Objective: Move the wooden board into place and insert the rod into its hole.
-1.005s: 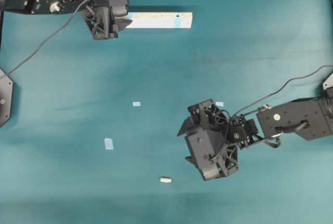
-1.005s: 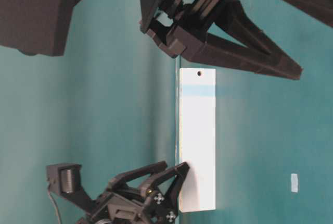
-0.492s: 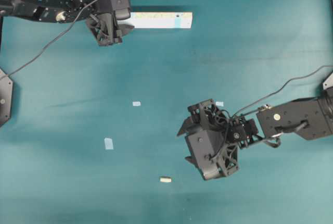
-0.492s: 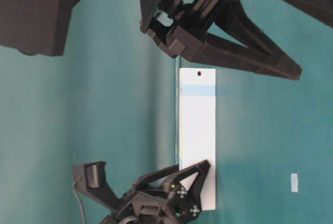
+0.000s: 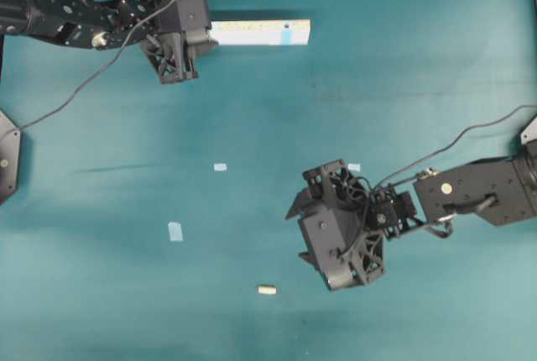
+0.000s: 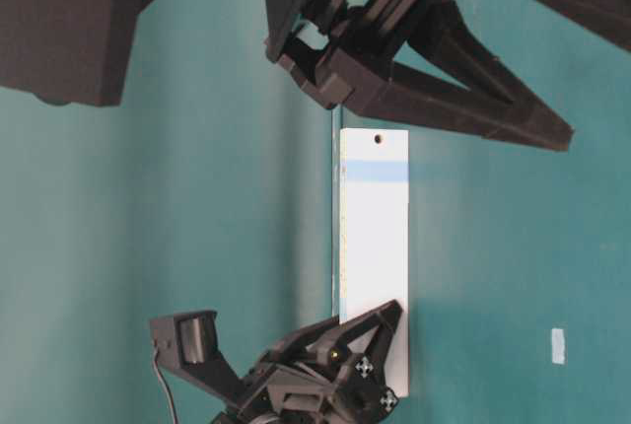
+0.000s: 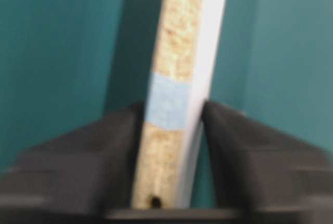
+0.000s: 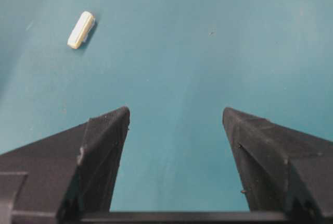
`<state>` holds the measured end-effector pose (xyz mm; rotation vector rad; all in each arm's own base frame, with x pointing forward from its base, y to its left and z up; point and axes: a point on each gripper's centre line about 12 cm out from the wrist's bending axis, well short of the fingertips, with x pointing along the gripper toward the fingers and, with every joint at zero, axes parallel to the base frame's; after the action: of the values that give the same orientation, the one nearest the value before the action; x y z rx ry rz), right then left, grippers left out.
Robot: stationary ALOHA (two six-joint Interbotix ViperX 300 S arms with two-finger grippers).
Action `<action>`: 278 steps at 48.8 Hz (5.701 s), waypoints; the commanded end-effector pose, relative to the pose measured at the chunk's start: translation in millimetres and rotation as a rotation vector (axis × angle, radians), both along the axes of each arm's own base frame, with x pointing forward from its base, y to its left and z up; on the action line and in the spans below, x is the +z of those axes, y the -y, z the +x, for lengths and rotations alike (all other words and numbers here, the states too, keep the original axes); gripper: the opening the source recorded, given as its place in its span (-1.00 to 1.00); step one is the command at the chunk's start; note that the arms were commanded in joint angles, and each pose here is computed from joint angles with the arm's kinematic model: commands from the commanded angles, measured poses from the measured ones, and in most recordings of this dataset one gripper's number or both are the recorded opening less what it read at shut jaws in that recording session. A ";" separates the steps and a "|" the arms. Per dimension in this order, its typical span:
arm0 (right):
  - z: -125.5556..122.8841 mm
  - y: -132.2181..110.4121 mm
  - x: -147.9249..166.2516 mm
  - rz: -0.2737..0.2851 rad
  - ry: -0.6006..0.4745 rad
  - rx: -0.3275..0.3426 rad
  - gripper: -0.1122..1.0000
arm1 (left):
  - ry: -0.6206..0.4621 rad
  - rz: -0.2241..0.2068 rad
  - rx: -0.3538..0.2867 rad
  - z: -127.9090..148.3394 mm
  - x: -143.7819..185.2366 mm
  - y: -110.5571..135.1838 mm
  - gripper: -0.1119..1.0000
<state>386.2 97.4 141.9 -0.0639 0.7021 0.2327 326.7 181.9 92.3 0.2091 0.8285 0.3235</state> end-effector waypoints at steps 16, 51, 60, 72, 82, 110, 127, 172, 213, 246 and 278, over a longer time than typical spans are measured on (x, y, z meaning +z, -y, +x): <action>6.0 -1.9 19.3 0.004 0.017 -0.006 0.65 | 0.016 0.000 0.001 3.7 5.8 0.0 -0.42; 5.5 -1.2 18.4 0.003 0.016 -0.007 0.65 | 0.157 -0.167 -0.191 29.4 90.5 128.3 -0.42; 5.9 -1.3 19.7 0.004 0.020 -0.007 0.64 | 0.221 -0.264 -0.195 40.4 65.5 162.9 -0.42; 5.9 -1.3 19.7 0.004 0.020 -0.007 0.64 | 0.216 -0.324 -0.201 46.8 32.3 185.3 -0.42; 6.4 -1.4 19.5 0.004 0.020 -0.007 0.64 | 0.211 -0.319 -0.200 50.0 15.1 184.9 -0.42; 6.4 -1.4 19.5 0.005 0.020 -0.008 0.64 | 0.185 -0.317 -0.196 52.5 -2.1 184.2 -0.42; 6.0 -1.9 19.3 0.003 0.017 -0.005 0.64 | 0.195 -0.321 -0.204 54.2 3.9 187.8 -0.42; 21.1 -17.0 42.8 0.098 0.029 -0.057 0.64 | 0.235 -0.322 -0.217 46.8 50.6 188.4 0.58; 91.2 -58.6 17.9 0.217 -0.321 -0.354 0.63 | 0.210 -0.319 -0.208 18.6 47.0 184.7 0.57; 88.9 -69.1 -10.1 0.192 -0.386 -0.350 0.62 | 0.192 -0.319 -0.193 12.8 40.7 180.5 0.57; 88.5 -72.3 -10.9 0.190 -0.385 -0.343 0.21 | 0.182 -0.320 -0.193 10.1 38.0 181.0 0.57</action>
<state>469.8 162.9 112.0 0.2803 1.1027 -0.0479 334.5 0.4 123.8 -0.0422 0.6872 0.0260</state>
